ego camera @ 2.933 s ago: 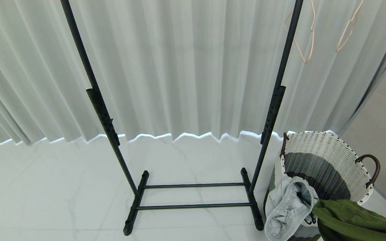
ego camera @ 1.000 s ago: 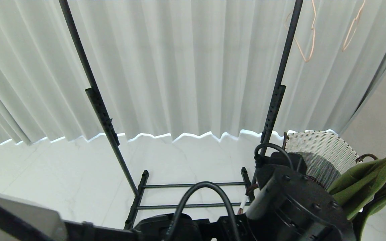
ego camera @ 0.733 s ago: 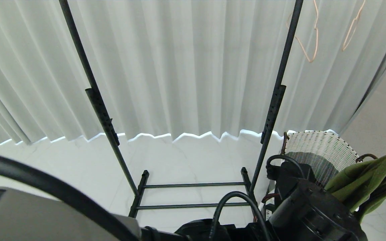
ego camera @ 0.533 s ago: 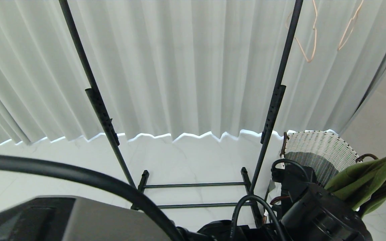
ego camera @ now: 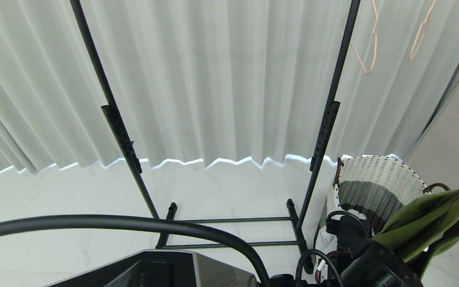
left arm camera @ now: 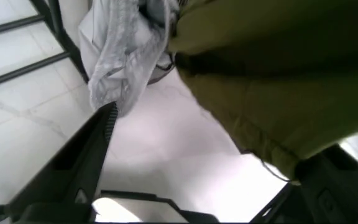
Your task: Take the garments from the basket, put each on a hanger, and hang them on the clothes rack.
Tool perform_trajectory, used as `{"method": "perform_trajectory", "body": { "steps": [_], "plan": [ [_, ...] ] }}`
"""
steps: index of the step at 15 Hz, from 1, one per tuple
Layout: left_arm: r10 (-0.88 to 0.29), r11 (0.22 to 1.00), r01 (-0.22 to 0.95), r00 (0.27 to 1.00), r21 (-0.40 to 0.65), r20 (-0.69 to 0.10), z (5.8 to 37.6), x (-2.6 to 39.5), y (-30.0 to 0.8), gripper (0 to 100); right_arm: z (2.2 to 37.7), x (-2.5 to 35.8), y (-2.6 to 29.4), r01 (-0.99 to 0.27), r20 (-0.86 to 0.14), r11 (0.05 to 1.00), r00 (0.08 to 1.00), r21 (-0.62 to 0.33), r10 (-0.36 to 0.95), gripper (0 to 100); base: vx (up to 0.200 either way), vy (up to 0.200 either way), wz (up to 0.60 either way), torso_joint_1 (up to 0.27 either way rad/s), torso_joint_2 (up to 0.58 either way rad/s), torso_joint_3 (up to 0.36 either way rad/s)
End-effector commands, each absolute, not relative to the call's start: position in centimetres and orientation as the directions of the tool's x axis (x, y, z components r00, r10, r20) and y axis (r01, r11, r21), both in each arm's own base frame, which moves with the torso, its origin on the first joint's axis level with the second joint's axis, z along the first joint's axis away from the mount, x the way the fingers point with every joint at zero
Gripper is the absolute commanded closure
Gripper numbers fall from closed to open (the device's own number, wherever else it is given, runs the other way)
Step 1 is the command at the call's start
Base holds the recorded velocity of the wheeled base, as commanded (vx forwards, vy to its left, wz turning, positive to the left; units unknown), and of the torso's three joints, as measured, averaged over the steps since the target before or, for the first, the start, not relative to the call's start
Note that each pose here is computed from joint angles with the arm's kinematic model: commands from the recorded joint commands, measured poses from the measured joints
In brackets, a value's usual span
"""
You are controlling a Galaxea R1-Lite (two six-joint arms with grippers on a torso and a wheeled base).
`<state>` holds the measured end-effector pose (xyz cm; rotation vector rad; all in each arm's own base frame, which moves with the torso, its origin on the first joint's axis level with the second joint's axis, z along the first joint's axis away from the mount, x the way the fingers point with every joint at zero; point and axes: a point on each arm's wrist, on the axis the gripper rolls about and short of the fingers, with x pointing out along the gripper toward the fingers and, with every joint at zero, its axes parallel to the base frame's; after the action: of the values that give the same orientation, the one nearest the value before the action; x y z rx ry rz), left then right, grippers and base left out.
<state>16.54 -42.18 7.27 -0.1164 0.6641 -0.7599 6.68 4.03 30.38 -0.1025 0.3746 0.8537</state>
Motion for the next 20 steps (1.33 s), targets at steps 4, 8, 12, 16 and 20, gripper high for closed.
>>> {"method": "perform_trajectory", "body": {
  "steps": [4,8,12,16,20],
  "plan": [
    [-0.583,0.804,0.541,0.632,-0.248,-0.511,6.2,15.7,-42.3,100,29.9,6.7,3.9,-0.706,-0.386,0.707,0.641,0.042,0.664,100,0.000,0.000,0.00,0.000,0.00,0.000],
    [-0.593,0.800,0.545,0.660,-0.250,-0.460,8.4,13.8,-42.5,100,29.9,6.1,3.4,-0.653,-0.389,0.758,0.697,0.003,0.602,100,0.000,0.000,0.00,0.000,0.00,0.000],
    [-0.642,0.756,0.600,0.604,-0.261,-0.472,10.8,11.1,-39.8,100,29.7,3.2,2.1,-0.661,-0.403,0.750,0.691,-0.019,0.600,100,0.000,0.000,0.00,0.000,0.00,0.000],
    [-0.584,0.792,0.579,0.630,-0.191,-0.511,10.3,10.4,-36.8,100,29.4,1.9,1.5,-0.691,-0.425,0.715,0.682,-0.107,0.595,100,0.000,0.000,0.00,0.000,0.00,0.000],
    [-0.518,0.838,0.532,0.707,-0.122,-0.481,10.1,10.1,-36.8,100,29.3,2.8,1.9,-0.700,-0.453,0.703,0.670,-0.122,0.588,100,0.000,0.000,0.00,0.000,0.00,0.000]
  ]
}}
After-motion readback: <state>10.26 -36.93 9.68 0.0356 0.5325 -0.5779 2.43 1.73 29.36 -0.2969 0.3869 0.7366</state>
